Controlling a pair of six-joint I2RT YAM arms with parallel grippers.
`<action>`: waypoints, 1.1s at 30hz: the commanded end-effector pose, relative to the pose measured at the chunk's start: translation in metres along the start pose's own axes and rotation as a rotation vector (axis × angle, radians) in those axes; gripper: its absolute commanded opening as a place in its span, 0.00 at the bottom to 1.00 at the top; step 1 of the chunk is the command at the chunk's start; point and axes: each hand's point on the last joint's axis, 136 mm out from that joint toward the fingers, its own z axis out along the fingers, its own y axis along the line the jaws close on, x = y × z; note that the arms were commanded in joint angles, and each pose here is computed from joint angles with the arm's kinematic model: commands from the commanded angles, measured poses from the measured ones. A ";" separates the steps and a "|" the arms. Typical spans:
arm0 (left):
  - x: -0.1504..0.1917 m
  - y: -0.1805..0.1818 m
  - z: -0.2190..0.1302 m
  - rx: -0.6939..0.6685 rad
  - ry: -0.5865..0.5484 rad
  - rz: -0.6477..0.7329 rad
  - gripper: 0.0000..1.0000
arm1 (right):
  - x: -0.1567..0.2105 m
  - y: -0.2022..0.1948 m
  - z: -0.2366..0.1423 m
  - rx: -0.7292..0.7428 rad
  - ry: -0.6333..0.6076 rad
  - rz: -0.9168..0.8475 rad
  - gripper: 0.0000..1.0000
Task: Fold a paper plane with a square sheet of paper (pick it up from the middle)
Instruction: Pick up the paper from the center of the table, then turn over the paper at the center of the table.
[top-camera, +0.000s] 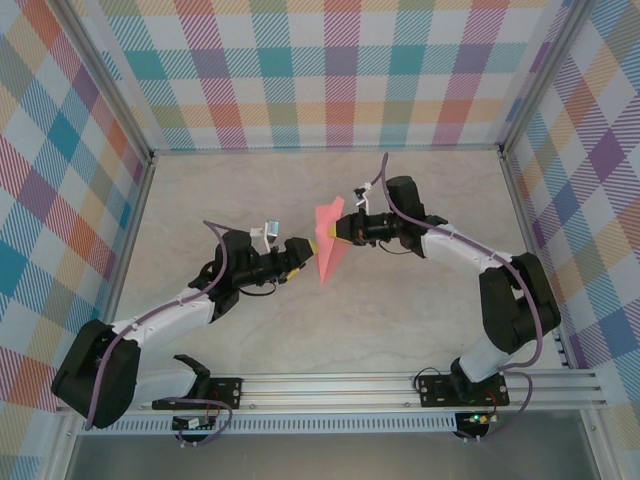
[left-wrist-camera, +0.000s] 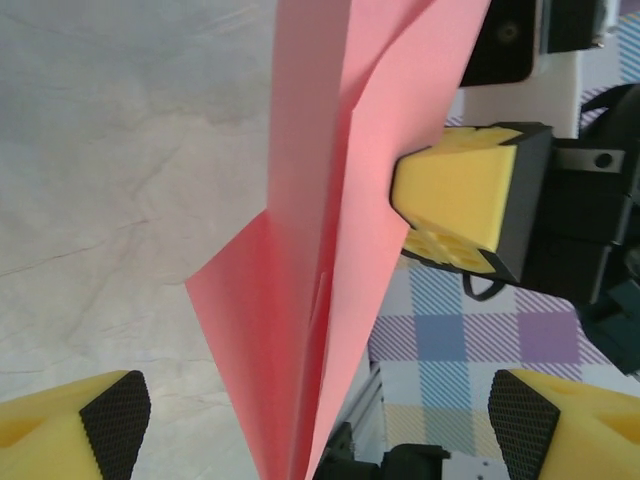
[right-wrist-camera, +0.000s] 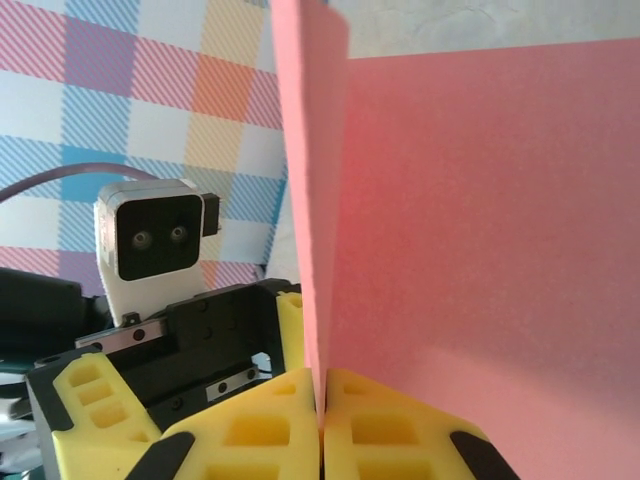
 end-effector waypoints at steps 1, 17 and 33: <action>-0.010 -0.037 -0.007 0.139 -0.016 0.021 0.89 | -0.008 0.041 -0.012 -0.115 0.000 -0.046 0.06; -0.007 -0.054 0.006 0.188 0.033 0.006 0.80 | -0.013 0.060 -0.017 -0.150 0.000 -0.037 0.07; -0.010 -0.056 0.015 0.204 0.037 0.033 0.33 | -0.005 0.043 -0.012 -0.123 0.032 -0.002 0.08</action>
